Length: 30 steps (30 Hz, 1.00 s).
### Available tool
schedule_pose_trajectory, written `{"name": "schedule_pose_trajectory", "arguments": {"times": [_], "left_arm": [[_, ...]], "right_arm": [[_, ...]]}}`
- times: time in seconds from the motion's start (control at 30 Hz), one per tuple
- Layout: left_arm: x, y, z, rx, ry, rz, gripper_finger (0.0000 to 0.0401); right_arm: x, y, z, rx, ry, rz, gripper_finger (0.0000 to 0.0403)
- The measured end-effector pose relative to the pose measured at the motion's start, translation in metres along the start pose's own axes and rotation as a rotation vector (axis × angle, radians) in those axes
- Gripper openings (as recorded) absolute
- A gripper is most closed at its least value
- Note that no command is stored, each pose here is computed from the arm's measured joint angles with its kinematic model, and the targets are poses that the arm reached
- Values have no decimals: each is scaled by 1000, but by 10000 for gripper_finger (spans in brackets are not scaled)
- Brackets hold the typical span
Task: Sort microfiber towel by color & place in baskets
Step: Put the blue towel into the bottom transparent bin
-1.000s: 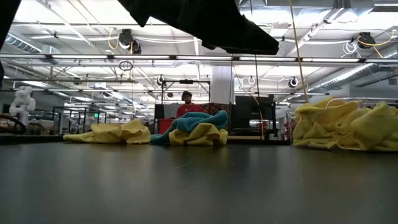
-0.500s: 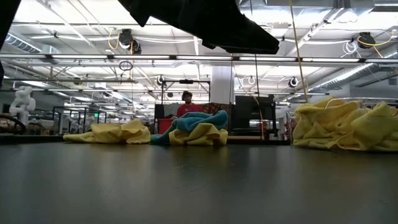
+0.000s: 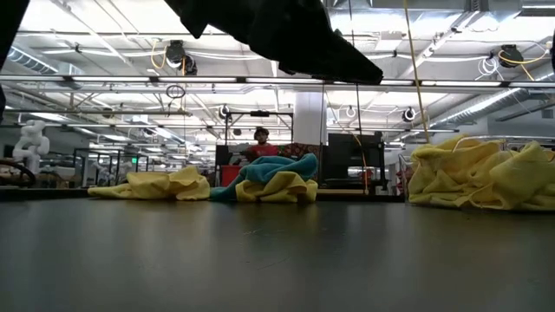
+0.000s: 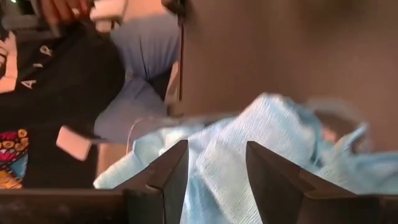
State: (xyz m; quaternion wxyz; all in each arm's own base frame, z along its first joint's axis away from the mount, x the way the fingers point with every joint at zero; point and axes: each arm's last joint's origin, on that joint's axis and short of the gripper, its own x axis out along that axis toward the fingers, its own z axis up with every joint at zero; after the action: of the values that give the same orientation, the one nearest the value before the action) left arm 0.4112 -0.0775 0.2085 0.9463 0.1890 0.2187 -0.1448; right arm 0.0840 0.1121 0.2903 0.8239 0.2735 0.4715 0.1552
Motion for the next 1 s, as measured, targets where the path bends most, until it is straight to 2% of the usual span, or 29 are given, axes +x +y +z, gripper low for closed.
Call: {"name": "schedule_pose_trajectory", "arguments": {"times": [0.27,0.47,0.67,0.9,1.0], "left_arm": [[-3,18,-11,-26,75,66,247],[-17,40,-18,-50,185,154,247],[-38,70,-31,-102,301,231,247],[-71,109,-56,-186,475,283,247],[-87,127,-62,-226,496,332,247]], "right_arm": [[-19,-8,6,-155,-240,-57,153],[-24,-11,12,-263,-457,-205,153],[-26,-7,21,-427,-631,-367,153],[-17,-9,31,-544,-632,-537,153],[-12,-11,36,-574,-613,-601,153]]}}
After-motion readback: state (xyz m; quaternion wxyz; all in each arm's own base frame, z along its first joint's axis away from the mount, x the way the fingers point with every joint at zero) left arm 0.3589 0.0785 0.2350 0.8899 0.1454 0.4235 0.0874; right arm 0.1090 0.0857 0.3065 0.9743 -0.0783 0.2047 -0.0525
